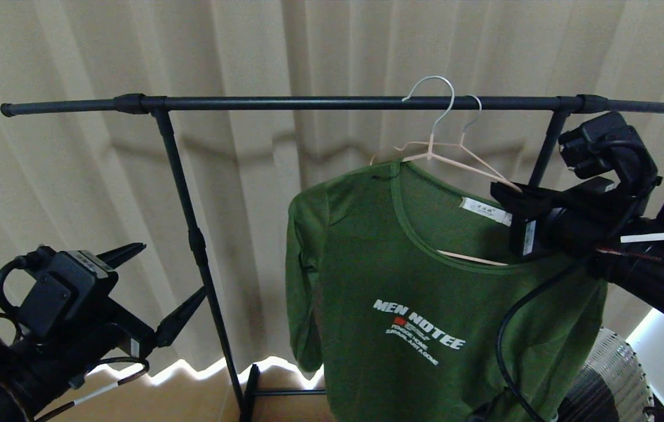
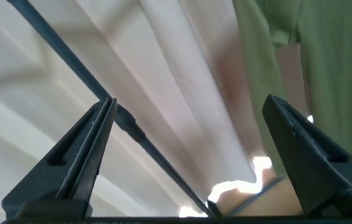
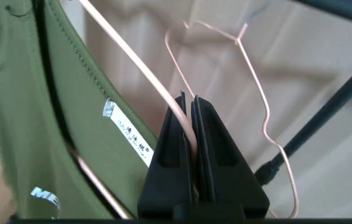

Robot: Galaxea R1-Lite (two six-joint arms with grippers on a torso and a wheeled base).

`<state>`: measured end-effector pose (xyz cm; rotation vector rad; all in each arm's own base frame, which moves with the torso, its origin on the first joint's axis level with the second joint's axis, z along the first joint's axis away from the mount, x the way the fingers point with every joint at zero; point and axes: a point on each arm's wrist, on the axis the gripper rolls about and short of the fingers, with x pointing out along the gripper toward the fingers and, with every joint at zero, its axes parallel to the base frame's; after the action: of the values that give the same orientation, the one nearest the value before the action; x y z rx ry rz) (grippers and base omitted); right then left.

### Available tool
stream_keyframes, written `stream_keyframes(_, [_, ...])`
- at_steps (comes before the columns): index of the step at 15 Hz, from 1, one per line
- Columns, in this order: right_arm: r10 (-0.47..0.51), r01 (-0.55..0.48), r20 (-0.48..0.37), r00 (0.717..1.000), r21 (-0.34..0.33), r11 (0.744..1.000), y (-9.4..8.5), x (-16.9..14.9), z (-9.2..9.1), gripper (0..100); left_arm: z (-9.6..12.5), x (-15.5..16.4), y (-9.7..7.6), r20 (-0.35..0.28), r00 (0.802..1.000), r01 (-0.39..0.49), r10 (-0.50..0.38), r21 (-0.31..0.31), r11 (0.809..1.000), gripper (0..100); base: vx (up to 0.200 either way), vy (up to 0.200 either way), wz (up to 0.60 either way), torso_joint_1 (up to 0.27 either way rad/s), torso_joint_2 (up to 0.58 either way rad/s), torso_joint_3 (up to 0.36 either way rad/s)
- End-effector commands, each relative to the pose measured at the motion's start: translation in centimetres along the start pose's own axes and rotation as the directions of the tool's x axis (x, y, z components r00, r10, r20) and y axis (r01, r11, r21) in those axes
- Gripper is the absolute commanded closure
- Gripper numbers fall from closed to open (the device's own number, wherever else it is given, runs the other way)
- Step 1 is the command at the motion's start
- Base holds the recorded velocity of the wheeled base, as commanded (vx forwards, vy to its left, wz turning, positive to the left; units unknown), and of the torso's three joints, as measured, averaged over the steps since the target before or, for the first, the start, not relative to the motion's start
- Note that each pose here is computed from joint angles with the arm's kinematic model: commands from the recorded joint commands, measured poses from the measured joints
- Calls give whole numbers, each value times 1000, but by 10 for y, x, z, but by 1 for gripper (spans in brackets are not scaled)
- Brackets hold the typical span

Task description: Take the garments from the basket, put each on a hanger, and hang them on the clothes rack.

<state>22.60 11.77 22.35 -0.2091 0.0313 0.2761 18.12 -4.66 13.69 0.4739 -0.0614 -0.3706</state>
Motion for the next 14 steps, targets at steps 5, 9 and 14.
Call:
stream_keyframes(5, [33,-33,8,999,-3,999,11,1,3,100,5,3,4,24,1000,-20,21,-40,999,0,0,0,0,0,0,0])
stream_keyframes(9, [1,-1,2,1000,-3,1000,11,1,2,100,5,2,3,23,1000,-11,12,-39,999,0,200,0,0,-5,1,6])
stream_keyframes(14, [-10,10,1,1000,-2,1000,10,0,2,100,7,3,2,34,999,-6,7,-33,999,0,200,0,0,6,6,0])
